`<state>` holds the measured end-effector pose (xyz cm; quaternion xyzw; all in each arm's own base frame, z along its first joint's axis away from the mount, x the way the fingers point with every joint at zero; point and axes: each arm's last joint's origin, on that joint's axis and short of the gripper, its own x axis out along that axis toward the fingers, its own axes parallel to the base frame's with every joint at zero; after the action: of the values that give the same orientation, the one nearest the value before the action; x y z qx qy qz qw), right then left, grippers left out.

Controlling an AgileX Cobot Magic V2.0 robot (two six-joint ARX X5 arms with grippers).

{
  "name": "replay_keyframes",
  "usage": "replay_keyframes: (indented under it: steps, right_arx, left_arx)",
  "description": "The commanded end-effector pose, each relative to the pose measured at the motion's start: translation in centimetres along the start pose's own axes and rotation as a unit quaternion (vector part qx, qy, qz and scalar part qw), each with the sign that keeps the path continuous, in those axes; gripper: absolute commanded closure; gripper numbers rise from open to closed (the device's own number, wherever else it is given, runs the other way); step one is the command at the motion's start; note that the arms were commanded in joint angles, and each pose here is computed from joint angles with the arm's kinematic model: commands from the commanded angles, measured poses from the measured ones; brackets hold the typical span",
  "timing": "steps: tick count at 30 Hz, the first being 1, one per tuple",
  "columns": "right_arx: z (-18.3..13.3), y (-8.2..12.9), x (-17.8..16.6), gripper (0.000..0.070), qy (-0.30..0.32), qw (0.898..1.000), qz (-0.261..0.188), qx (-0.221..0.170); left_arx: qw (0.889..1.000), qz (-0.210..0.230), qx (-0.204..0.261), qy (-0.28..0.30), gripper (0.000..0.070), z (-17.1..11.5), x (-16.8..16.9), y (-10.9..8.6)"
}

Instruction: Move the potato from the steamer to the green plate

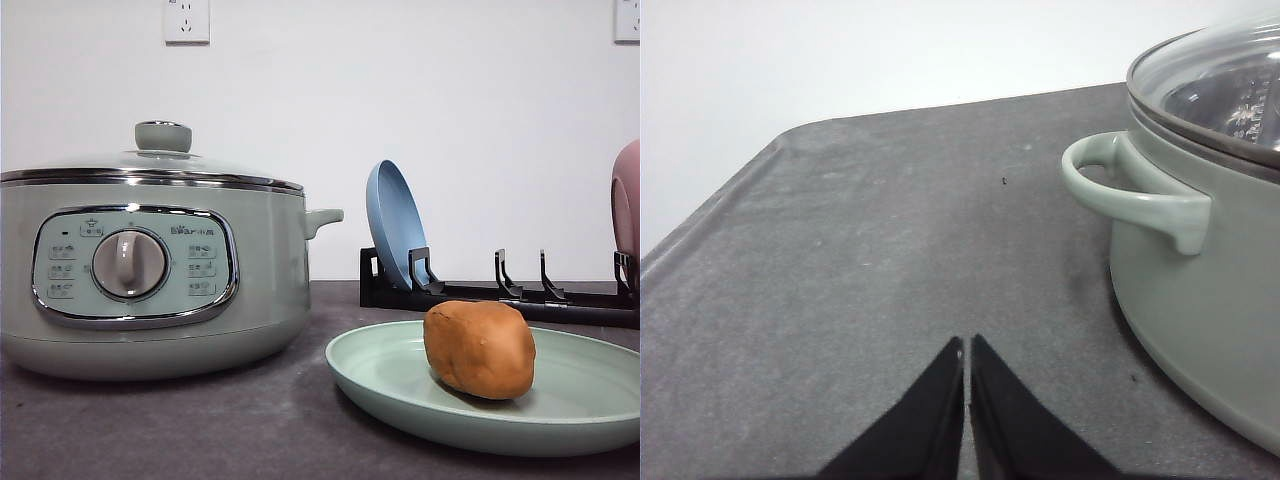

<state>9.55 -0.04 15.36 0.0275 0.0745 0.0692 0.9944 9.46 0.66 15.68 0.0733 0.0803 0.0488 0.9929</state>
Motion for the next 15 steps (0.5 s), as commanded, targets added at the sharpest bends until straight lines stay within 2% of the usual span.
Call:
replay_keyframes:
  steps: [1, 15]
  right_arx:
    - [-0.18, -0.04, 0.04, 0.07, 0.002, 1.0, -0.001, 0.009]
    - [-0.16, -0.04, 0.04, 0.07, 0.001, 1.0, -0.001, 0.009]
  left_arx:
    - [1.0, 0.001, -0.001, 0.013, 0.0697, -0.73, 0.19, -0.09]
    - [1.0, 0.001, -0.001, 0.013, 0.0697, -0.72, 0.19, -0.09]
